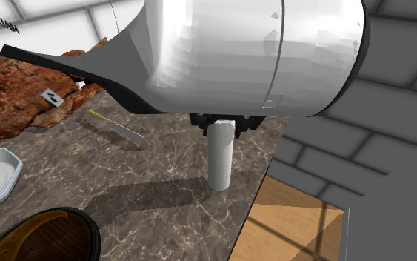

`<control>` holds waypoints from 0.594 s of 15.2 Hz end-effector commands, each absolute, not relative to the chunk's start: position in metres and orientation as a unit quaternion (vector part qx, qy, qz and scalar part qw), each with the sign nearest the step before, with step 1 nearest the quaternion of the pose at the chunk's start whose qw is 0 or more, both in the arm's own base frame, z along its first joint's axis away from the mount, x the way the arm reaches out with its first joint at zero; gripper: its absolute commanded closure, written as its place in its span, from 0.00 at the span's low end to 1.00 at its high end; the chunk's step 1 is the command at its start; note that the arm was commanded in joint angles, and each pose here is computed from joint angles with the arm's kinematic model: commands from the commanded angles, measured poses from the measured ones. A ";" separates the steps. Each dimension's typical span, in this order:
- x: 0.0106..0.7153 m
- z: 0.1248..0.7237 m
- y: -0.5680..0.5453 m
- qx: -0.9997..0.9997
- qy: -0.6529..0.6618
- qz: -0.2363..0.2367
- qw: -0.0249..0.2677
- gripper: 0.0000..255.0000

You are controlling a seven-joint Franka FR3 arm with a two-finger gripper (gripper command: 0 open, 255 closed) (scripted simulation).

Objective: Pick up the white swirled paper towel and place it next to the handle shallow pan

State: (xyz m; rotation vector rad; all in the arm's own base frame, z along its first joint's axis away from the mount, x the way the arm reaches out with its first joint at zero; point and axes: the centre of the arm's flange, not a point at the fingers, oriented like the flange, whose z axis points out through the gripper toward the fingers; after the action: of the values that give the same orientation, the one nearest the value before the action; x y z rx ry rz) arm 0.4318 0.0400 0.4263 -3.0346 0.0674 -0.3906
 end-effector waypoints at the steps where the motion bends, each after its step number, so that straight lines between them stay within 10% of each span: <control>1: 0.431 0.437 0.040 -0.991 0.022 -0.127 0.041 1.00; 9: 0.431 0.479 0.040 -0.991 0.022 -0.127 0.041 1.00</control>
State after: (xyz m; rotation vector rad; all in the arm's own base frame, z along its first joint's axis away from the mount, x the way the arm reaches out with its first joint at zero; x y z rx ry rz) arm 0.4307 0.0393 0.4732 -3.0346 0.0672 -0.3903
